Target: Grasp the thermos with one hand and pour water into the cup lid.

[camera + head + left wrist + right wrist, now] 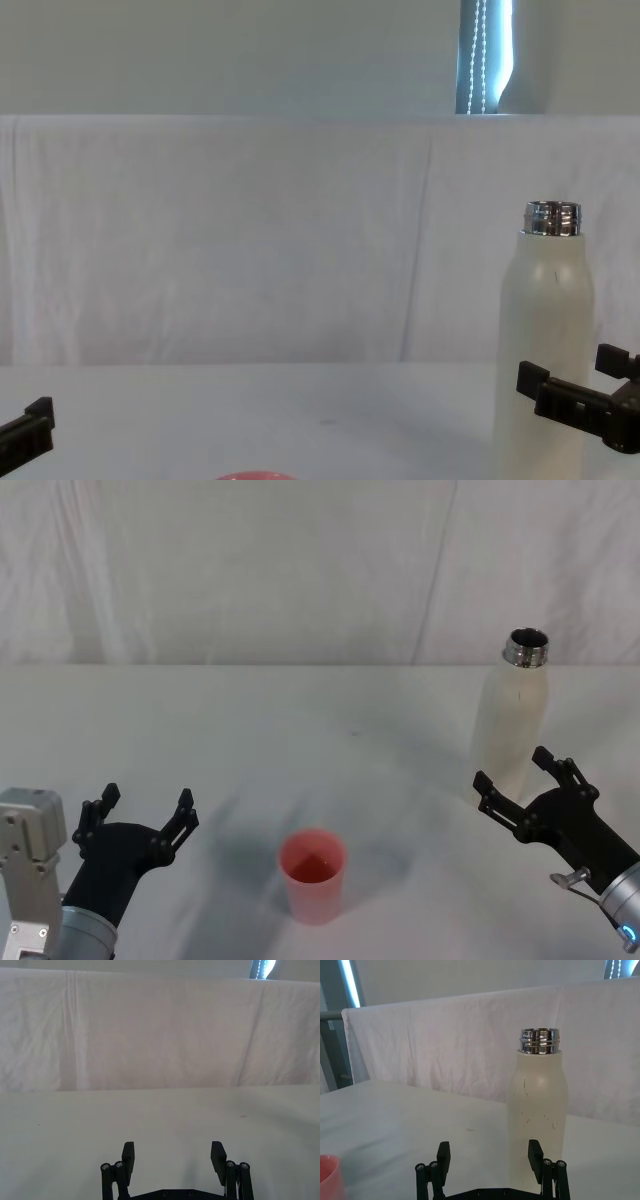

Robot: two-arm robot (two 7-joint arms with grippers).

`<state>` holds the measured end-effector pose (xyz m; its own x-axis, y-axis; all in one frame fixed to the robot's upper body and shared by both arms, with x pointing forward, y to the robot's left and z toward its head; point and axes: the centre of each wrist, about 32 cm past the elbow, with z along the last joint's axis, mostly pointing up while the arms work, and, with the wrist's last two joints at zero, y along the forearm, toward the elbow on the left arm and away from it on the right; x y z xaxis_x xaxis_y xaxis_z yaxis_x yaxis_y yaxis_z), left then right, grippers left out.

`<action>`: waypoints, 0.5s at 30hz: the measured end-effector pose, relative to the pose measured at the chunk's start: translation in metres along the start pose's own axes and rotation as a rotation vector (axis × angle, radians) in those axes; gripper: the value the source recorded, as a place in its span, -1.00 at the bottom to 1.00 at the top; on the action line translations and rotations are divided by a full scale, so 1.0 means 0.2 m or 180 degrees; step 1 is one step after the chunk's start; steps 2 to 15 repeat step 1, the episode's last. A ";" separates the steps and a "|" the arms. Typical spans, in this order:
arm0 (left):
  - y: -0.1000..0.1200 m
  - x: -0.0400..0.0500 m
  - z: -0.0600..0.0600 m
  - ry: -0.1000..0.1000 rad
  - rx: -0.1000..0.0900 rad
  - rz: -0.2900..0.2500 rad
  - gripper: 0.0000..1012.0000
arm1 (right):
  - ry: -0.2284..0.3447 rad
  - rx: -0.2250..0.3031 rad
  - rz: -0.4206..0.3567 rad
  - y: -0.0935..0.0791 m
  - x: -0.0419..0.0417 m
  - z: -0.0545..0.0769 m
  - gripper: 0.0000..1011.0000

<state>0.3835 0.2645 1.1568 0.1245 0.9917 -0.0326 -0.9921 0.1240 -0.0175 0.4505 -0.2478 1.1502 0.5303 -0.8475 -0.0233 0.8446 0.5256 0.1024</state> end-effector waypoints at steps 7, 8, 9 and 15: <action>0.00 0.000 0.00 0.0000 0.0000 0.0000 0.98 | 0.0000 0.0000 0.0000 0.00 0.000 0.00 0.98; 0.00 0.000 0.00 0.0000 0.0000 0.0000 0.98 | 0.0000 0.0000 0.0000 0.00 0.000 0.00 0.98; 0.00 0.000 0.00 0.0000 0.0000 0.0000 0.98 | 0.0000 0.0000 0.0000 0.00 0.000 0.00 0.98; 0.00 0.000 0.00 0.0000 0.0000 0.0000 0.98 | 0.0000 0.0000 0.0000 0.00 0.000 0.00 0.98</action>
